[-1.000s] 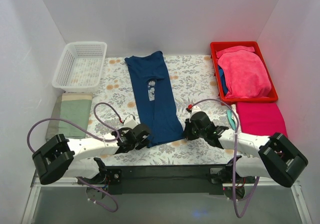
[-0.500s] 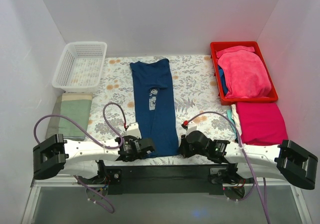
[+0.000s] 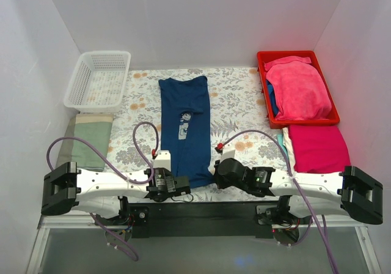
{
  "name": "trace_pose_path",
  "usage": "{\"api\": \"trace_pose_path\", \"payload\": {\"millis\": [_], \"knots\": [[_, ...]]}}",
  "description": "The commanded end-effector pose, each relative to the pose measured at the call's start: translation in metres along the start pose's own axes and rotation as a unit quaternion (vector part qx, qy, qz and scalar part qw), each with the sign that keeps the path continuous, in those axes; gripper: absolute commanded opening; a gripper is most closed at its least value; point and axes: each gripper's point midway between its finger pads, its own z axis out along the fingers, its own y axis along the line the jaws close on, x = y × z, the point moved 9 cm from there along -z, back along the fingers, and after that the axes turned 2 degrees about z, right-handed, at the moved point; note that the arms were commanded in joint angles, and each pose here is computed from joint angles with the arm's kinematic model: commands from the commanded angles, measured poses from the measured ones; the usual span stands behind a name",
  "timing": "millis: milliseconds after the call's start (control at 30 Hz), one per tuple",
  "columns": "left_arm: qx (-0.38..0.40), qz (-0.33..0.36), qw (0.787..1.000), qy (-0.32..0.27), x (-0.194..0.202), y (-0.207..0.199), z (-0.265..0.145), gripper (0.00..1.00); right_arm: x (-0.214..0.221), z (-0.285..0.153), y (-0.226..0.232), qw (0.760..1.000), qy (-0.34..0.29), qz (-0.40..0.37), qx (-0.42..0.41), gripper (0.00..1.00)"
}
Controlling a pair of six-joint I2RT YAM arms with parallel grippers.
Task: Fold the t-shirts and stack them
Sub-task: Grab the bottom of the folded rectangular tshirt with both arms, then fold the folded rectangular tshirt in 1/3 of the way
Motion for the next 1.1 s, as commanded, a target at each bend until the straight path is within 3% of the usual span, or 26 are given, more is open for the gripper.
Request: {"api": "trace_pose_path", "payload": {"millis": [0,433,633,733,767,800,1067], "knots": [[-0.049,-0.382,0.919,-0.087,-0.034,-0.006,-0.003,0.0,-0.017,-0.002,-0.01,0.995,-0.03,-0.04,0.086,0.01],[-0.029,-0.377,0.915,-0.141,-0.077,-0.021,-0.001,0.0,-0.065,-0.007,0.015,0.987,-0.107,-0.06,0.101,0.01],[0.012,-0.386,0.904,-0.185,-0.128,-0.038,0.007,0.0,-0.089,0.001,0.015,0.981,-0.131,-0.073,0.124,0.01],[0.003,-0.368,0.908,-0.199,-0.147,-0.038,0.017,0.0,-0.106,0.008,0.012,0.979,-0.148,-0.066,0.127,0.01],[0.007,-0.383,0.9,-0.206,-0.159,-0.039,0.021,0.0,-0.112,0.013,0.005,0.977,-0.149,-0.067,0.139,0.01],[0.004,-0.362,0.909,-0.207,-0.163,-0.039,0.024,0.0,-0.121,0.016,0.006,0.976,-0.159,-0.062,0.134,0.01],[-0.01,-0.36,0.906,-0.224,-0.224,-0.044,0.063,0.0,-0.183,0.052,-0.019,0.972,-0.181,-0.064,0.135,0.01]]}}
